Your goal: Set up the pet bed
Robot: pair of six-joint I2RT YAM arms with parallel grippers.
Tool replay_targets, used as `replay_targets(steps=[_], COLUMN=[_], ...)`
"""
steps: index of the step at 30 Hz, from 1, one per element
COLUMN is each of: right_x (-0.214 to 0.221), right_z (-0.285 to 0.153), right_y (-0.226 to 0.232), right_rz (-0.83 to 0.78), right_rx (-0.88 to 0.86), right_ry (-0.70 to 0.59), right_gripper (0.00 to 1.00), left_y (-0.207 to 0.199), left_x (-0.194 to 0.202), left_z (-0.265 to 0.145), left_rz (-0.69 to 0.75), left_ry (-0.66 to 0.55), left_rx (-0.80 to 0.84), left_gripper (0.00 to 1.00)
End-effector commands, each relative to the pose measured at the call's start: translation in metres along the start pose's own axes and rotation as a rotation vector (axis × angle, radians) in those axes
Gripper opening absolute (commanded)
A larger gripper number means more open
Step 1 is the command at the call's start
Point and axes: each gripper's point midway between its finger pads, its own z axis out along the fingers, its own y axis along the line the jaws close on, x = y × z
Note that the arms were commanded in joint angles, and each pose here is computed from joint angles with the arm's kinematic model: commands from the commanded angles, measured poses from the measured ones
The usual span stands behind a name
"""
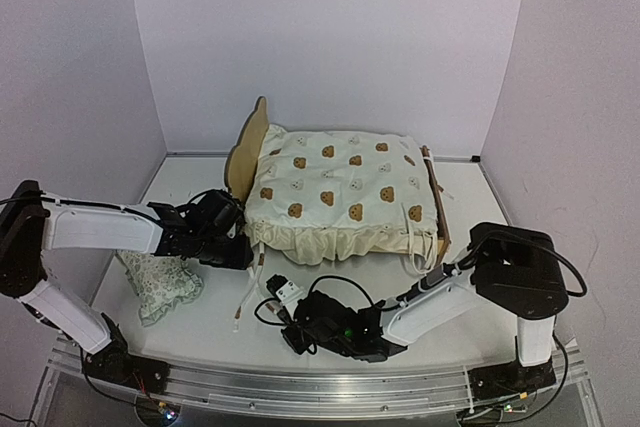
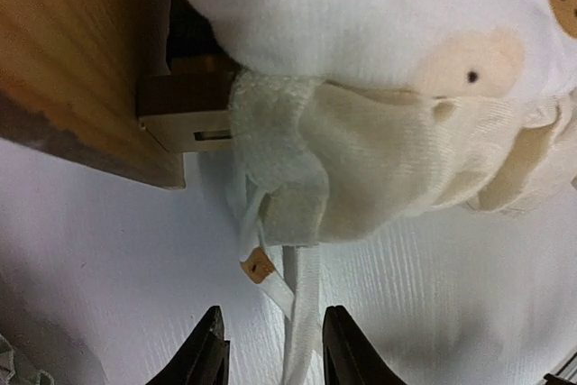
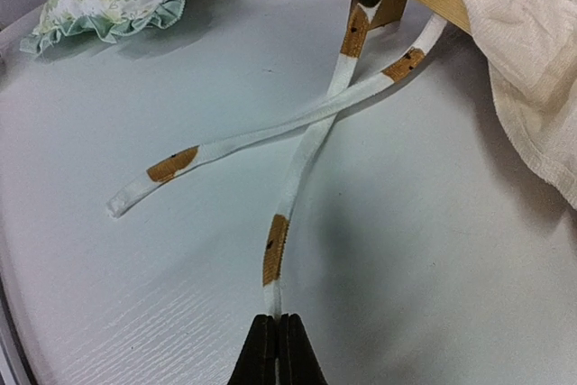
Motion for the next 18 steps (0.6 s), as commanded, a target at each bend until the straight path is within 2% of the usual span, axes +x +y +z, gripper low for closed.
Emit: replay_targets(steps=[1,18], right_x=[-0.03,-0.029], right_z=[-0.01,-0.011], right_y=[0.004,0.009], right_rz=[0.048,0.056], right_rx=[-0.028,-0.057], right_ry=[-0.054,-0.047], right_gripper=[0.0,0.0], left_y=[0.0,0.004], left_x=[0.0,0.002], left_z=[0.015,0.043], left_rz=[0.023,-0.039], left_ry=[0.003,-0.064], left_rx=[0.015,0.02], left_gripper=[0.36,0.32])
